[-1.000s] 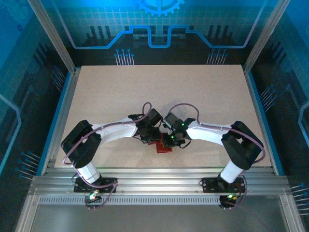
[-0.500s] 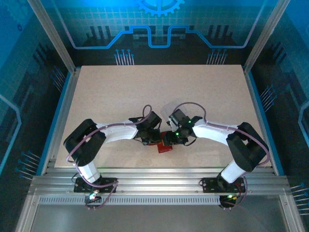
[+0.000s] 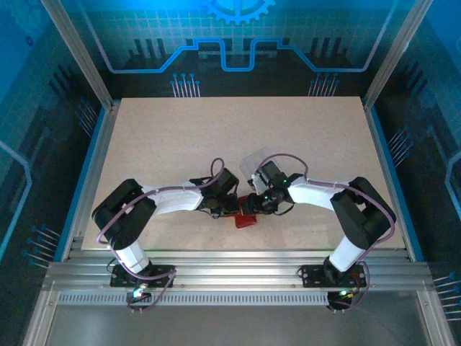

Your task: Put the credit cards into the card holder

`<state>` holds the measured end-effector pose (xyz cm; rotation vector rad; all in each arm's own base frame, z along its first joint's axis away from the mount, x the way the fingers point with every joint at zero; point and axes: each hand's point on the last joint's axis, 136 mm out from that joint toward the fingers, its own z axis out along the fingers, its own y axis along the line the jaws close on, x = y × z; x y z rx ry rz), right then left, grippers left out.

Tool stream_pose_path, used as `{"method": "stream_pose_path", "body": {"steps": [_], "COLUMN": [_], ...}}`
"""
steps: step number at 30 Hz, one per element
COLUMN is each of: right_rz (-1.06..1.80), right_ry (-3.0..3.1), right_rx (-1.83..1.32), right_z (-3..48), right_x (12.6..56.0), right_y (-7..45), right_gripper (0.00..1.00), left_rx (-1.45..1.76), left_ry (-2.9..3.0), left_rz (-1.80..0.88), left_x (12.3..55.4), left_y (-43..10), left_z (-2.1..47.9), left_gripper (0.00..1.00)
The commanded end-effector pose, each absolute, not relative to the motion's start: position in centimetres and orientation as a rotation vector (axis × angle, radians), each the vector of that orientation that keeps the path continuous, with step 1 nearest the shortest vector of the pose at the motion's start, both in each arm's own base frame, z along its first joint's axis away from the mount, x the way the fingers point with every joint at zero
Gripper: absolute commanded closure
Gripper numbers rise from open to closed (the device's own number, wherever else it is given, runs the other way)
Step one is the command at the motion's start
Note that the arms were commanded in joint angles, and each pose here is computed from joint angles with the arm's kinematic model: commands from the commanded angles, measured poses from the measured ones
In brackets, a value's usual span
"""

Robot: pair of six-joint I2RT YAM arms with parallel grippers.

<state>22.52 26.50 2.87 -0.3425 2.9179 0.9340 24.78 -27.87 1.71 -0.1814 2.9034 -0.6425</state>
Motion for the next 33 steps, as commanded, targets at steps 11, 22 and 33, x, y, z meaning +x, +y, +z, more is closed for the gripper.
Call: {"method": "stream_pose_path", "body": {"steps": [11,22,33], "right_rz": [-0.288,-1.005,-1.066], "right_ry": [2.764,2.577,2.453], "right_rx": [-0.229,-0.520,-0.495], "right_z": [10.1,10.4,14.9], "right_x": [24.0,23.1,24.3], "right_y": [12.4,15.7,16.1], "right_gripper": [1.00,1.00,1.00], "left_rx": [-0.283,-0.370,-0.470], "left_ry": [2.947,2.886,2.845], "left_rz": [-0.399,-0.423,-0.436], "left_x": [22.0,21.7,20.8], "left_y": [-20.4,-18.3,-15.5], "left_z": [2.6,4.9,5.6], "left_gripper": [0.61,0.56,0.55]}}
